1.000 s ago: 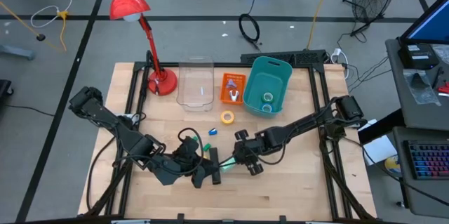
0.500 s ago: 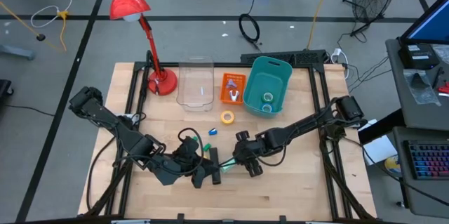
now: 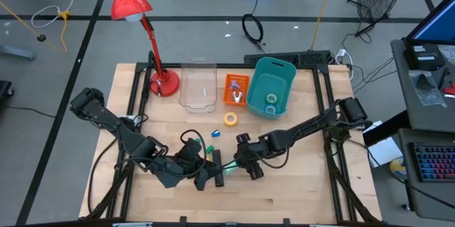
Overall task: Pick and place Stapler, Stapler remover, tape
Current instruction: Put the light blue stapler into the transparent bin
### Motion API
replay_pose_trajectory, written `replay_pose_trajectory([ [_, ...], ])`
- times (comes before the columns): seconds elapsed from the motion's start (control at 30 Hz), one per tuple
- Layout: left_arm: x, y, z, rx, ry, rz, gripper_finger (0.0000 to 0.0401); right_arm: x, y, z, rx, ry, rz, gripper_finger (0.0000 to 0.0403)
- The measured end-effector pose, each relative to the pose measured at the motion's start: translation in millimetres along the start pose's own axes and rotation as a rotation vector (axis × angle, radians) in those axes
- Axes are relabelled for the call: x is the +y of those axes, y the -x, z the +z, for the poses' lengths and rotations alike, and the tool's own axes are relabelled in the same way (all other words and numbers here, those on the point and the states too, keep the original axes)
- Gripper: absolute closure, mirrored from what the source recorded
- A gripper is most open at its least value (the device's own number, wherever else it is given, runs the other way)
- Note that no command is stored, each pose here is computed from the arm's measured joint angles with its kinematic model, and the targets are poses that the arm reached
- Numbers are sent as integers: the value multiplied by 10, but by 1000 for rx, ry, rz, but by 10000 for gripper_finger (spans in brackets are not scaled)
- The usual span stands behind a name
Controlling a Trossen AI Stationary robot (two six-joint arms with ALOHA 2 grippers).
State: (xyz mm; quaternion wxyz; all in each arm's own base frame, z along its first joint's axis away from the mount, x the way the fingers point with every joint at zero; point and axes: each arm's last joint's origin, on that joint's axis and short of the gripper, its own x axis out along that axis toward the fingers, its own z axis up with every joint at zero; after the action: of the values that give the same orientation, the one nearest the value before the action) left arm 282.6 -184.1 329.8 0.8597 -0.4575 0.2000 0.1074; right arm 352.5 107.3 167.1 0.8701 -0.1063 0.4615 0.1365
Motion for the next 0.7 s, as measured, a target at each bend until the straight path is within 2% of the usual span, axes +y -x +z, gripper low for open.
replay_pose_trajectory([
  [0.37, -1, 0, 0, 1, 7, -1, 192, -78, -83, -224, 65, -47, -8, 214],
  [0.5, 1, -3, 5, -1, 7, 0, 192, -61, -105, -294, 84, -77, 35, 237],
  [0.7, 8, -17, 28, -4, 7, 3, 192, -60, -96, -295, 81, -141, 39, 273],
])
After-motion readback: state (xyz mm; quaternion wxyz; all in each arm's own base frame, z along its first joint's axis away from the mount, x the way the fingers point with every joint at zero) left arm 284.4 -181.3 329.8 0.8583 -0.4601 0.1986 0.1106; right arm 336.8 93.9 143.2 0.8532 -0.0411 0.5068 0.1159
